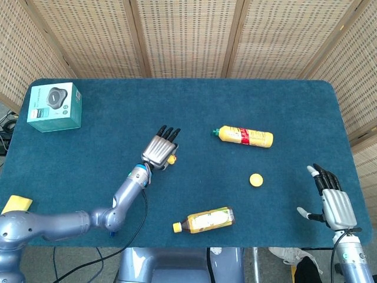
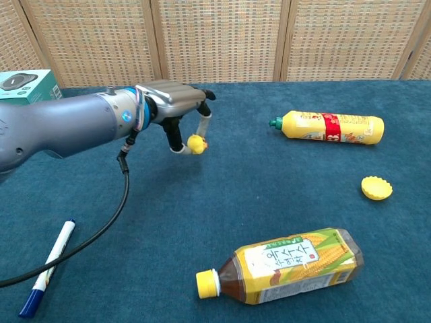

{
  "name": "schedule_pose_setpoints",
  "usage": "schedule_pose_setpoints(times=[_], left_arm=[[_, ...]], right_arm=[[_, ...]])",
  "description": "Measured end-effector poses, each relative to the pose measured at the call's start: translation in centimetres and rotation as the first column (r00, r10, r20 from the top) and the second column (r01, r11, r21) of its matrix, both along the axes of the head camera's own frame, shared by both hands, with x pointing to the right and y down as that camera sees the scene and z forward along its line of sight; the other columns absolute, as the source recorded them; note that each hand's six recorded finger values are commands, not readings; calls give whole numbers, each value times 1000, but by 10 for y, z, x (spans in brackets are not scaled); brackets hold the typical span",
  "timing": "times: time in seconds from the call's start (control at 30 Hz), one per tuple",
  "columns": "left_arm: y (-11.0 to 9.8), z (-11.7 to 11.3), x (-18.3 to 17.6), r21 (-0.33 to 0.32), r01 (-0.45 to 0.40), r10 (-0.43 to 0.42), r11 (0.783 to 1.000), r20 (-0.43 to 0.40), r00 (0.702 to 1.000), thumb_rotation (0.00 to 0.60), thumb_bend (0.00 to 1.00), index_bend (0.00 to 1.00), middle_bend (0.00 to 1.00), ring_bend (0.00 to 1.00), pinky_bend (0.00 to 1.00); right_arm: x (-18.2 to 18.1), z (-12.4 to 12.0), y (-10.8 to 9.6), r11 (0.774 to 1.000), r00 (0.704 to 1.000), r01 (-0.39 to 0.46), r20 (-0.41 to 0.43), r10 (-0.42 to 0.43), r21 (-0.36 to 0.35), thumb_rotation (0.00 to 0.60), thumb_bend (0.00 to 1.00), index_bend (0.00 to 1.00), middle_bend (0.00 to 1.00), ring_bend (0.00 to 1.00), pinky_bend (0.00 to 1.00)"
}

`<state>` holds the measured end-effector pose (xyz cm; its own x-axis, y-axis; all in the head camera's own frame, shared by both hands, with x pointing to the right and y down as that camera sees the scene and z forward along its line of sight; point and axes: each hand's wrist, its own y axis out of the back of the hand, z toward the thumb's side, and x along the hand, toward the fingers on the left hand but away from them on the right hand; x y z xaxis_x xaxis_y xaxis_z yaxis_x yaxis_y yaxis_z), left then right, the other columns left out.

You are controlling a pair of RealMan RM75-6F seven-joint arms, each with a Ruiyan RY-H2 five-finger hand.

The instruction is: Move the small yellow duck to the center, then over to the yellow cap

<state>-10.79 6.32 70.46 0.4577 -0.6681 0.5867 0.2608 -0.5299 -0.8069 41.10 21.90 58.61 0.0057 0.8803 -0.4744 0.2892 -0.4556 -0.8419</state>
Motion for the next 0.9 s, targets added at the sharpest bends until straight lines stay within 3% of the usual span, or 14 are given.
schedule_pose_setpoints(times=[0.3,0.77,0.9], left_arm=[[17,17,37,-27,-76,77,997,20,997,600,302,469,0,0,0],[31,27,43,-47,-103,105,994,45,993,600,301,450,0,0,0],[34,28,44,-47,-111,113,993,54,992,600,300,309,0,0,0]], right_arm=[[7,2,-3,1000,1000,-27,0,27,-5,600,83,52,0,0,0],[9,0,-4,999,999,-36,10,36,0,600,84,52,0,0,0],[9,-1,-4,999,999,-34,12,34,1,600,83,52,0,0,0]])
